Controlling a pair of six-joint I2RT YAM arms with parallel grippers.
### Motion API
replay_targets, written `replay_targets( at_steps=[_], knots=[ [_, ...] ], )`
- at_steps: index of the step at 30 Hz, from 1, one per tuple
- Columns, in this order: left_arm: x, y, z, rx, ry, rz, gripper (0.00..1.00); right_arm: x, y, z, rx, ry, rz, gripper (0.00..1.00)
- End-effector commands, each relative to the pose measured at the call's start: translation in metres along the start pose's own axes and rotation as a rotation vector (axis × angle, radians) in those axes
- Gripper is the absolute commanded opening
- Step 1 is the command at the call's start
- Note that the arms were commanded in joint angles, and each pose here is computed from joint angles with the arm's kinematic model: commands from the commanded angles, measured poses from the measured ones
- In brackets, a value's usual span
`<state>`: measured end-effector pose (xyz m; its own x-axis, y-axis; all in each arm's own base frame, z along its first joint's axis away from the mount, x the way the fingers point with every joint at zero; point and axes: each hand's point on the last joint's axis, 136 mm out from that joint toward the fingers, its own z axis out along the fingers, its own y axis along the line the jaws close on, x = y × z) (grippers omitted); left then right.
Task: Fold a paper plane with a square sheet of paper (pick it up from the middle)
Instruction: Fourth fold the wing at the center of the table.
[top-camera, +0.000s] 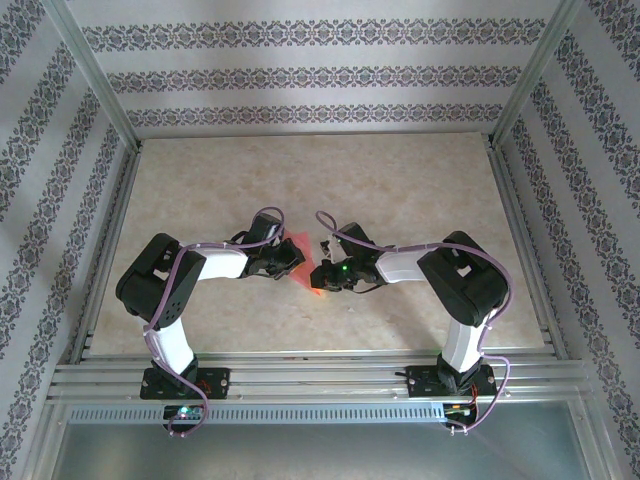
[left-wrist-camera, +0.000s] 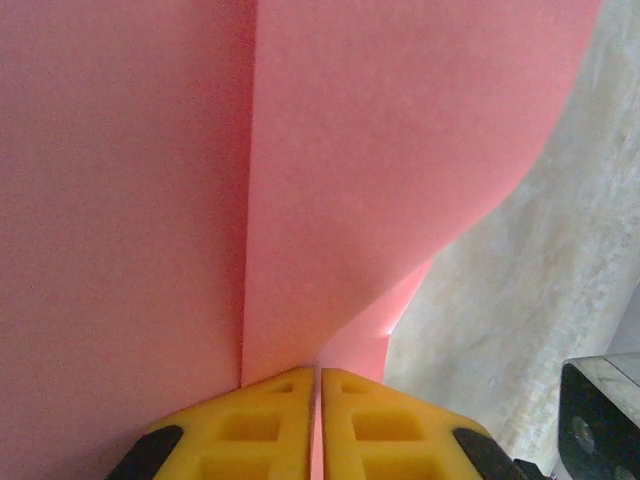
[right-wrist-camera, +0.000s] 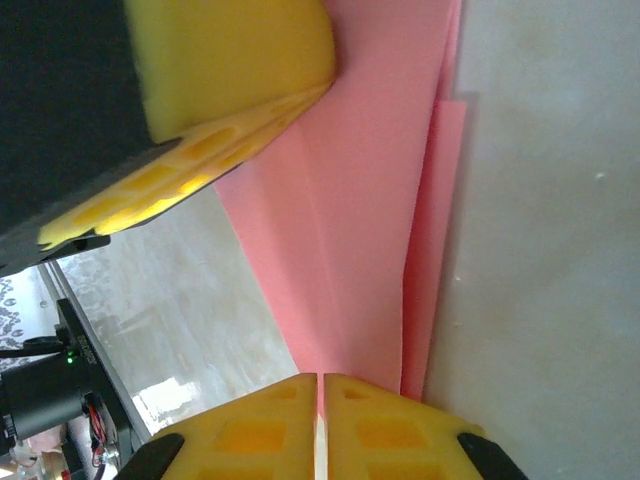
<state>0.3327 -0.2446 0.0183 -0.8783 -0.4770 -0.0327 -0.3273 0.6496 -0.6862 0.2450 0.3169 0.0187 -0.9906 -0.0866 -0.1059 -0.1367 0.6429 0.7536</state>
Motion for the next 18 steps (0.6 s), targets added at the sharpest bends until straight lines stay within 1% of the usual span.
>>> replay_targets(
  at_steps=[1,8,14,18],
  knots=[
    [0.007,0.029,0.000,-0.086,0.024,-0.026,0.12,0.012,-0.010,0.008,0.017,0.051,0.022,0.12],
    [0.011,0.043,0.006,-0.137,0.045,-0.049,0.11,0.016,-0.011,0.006,0.018,0.060,0.036,0.12],
    [0.011,0.046,0.003,-0.154,0.040,-0.045,0.11,0.016,0.009,-0.013,-0.034,0.039,0.014,0.13],
    [0.010,0.045,0.003,-0.150,0.040,-0.043,0.11,0.023,0.000,-0.011,-0.011,0.056,0.030,0.13]
  ],
)
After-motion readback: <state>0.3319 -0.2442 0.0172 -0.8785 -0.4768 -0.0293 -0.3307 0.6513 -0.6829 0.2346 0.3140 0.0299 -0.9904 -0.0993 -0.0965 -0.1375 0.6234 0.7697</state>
